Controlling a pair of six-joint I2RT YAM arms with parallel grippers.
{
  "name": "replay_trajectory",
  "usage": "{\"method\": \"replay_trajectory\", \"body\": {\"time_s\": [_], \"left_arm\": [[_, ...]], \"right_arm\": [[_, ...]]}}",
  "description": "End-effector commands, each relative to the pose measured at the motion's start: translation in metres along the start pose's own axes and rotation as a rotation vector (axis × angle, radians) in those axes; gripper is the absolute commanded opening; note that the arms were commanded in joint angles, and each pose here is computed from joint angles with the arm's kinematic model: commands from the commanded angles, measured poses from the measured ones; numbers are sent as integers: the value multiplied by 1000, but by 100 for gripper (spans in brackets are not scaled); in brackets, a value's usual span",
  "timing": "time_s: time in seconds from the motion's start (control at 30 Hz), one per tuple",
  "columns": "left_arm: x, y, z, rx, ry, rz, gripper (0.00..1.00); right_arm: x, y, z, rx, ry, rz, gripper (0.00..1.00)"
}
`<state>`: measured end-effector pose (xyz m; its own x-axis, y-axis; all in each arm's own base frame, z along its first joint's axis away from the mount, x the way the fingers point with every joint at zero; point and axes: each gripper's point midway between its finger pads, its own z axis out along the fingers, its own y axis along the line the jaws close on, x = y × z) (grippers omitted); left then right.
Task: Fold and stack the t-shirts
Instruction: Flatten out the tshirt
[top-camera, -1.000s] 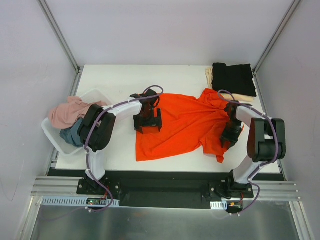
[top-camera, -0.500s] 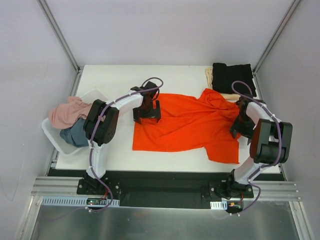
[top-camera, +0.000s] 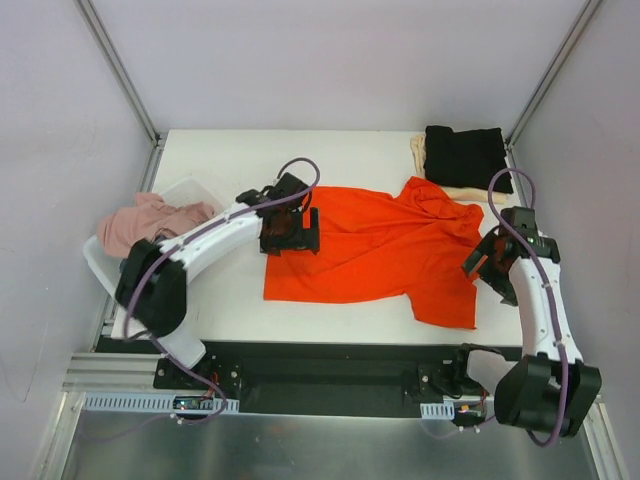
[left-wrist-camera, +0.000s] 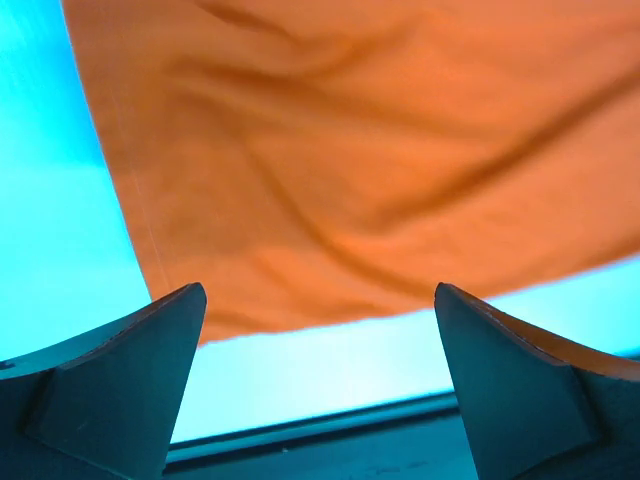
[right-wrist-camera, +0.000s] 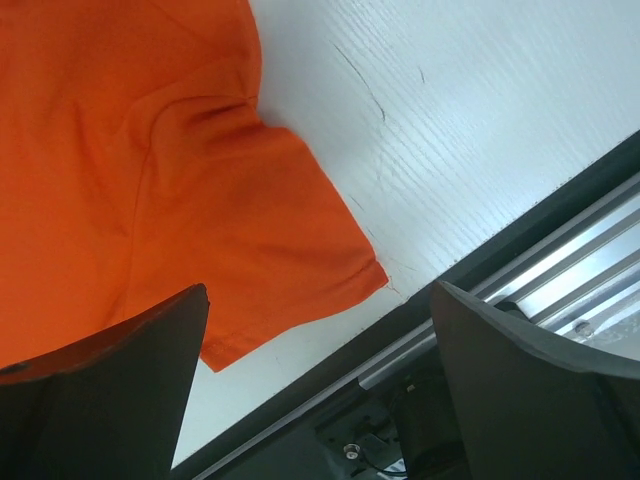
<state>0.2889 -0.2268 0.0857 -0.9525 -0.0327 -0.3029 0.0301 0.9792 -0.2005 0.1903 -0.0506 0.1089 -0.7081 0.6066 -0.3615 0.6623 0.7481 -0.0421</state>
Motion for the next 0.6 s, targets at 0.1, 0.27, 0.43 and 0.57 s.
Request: {"method": "replay_trajectory", "body": {"time_s": [0.1, 0.27, 0.43, 0.57], "left_arm": [[67, 21, -54, 57, -27, -111, 99], [112, 50, -42, -8, 39, -251, 99], [113, 74, -32, -116, -36, -399, 95], [105, 85, -23, -191, -89, -473, 86]], "right_arm": [[18, -9, -15, -74, -75, 75, 96], [20, -16, -18, -92, -159, 120, 96], [19, -16, -22, -126, -208, 122, 96], [25, -14, -15, -123, -165, 97, 96]]}}
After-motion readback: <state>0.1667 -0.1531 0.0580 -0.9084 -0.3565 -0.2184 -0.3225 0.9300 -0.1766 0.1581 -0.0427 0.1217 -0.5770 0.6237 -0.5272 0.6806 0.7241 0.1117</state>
